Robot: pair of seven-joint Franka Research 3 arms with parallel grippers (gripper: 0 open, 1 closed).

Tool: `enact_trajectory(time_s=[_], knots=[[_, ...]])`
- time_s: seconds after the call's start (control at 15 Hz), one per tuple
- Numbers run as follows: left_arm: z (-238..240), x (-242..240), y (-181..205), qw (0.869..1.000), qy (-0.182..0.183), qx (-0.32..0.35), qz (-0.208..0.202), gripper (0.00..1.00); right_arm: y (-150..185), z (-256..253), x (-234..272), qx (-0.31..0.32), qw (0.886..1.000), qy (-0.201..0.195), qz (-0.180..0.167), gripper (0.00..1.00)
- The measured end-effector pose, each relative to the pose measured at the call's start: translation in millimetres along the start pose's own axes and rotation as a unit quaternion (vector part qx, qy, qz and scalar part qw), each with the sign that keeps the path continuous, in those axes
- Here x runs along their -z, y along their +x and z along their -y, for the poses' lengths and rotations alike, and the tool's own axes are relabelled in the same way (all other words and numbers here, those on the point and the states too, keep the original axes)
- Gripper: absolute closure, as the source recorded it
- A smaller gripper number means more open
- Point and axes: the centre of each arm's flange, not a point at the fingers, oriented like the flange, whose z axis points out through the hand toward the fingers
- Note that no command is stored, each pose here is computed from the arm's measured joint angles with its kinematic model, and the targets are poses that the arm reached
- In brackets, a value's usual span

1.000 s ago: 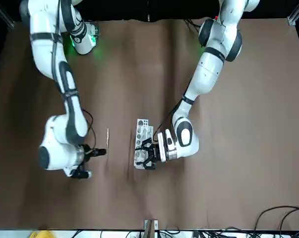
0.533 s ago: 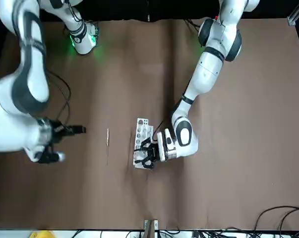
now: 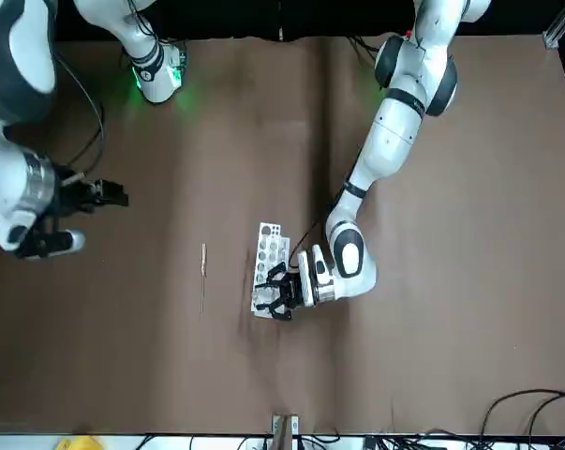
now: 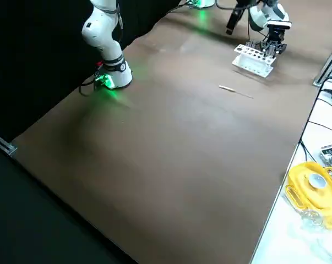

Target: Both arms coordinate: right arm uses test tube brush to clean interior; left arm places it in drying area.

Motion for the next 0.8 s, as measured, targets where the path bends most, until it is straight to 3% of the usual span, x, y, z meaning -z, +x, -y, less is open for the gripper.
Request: enact_trajectory(time_s=[0.27, 0.47, 0.8], knots=[[0.6, -4.2, 7.1, 1.0, -0.001, -0.006, -0.005, 0.47, -27.1, 3.4, 30.1, -0.02, 0.999, -0.03, -0.019, 0.0], [-2.4, -9.9, 10.9, 1.0, -0.003, -0.007, -0.009, 0.45, -53.6, 8.5, 56.0, -0.007, 0.998, -0.055, -0.039, 0.0], [-5.3, -12.6, 9.1, 1.0, -0.002, -0.002, -0.012, 0.41, -104.8, 10.6, 84.5, 0.031, 0.996, -0.066, -0.058, 0.0]])
